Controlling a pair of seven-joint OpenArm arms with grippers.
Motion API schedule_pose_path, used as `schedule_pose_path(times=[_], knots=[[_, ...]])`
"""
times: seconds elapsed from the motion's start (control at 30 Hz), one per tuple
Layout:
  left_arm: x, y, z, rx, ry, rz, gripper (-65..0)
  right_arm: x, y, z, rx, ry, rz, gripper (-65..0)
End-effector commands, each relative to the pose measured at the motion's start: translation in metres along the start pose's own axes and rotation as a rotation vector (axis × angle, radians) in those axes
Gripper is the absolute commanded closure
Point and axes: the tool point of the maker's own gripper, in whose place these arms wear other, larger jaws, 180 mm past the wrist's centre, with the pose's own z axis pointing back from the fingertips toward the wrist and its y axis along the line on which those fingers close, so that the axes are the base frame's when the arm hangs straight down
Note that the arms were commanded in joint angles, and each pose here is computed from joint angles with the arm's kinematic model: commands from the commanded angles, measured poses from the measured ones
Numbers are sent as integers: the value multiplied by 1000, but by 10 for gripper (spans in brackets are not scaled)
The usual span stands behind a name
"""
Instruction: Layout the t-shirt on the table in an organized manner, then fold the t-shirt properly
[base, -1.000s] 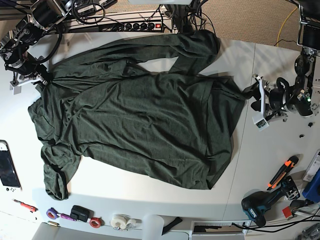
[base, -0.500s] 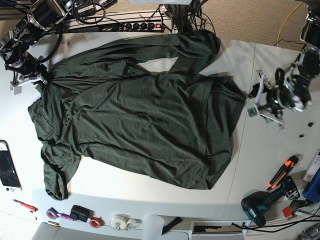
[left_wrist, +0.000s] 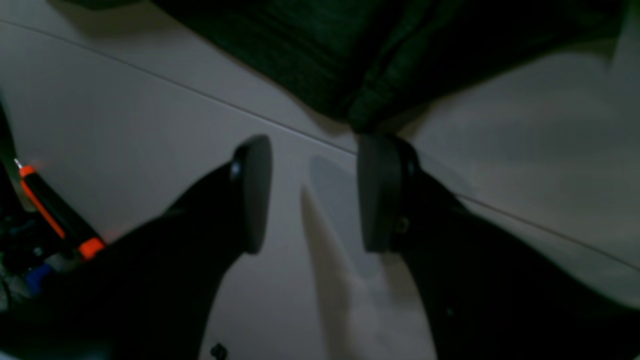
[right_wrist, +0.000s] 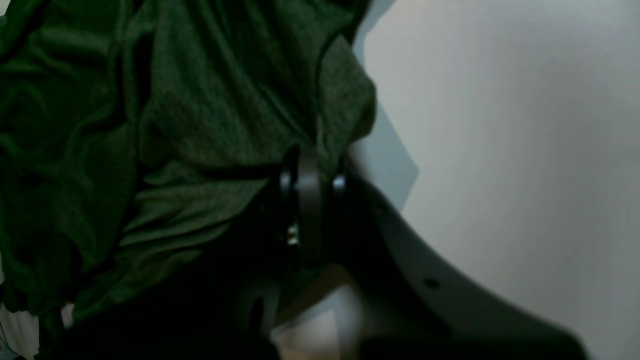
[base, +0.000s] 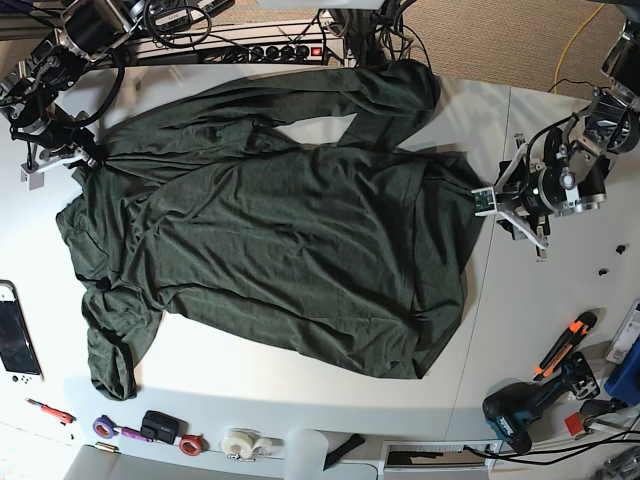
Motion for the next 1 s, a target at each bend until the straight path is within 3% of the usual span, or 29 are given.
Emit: schedule_pose_path(times=[0.0, 0.27, 0.63, 0.97], knots=[[-3, -7, 4, -27, 5, -22, -267, 17, -1, 8, -4, -42, 23, 0], [16, -21, 9, -48, -91, -43, -268, 22, -4, 11, -12, -47, 32, 0], [18, -18, -1, -11, -94, -75, -273, 22, -4, 11, -12, -47, 33, 0], [25, -32, -15, -59, -140, -32, -272, 22, -4, 11, -9, -49, 32, 0]])
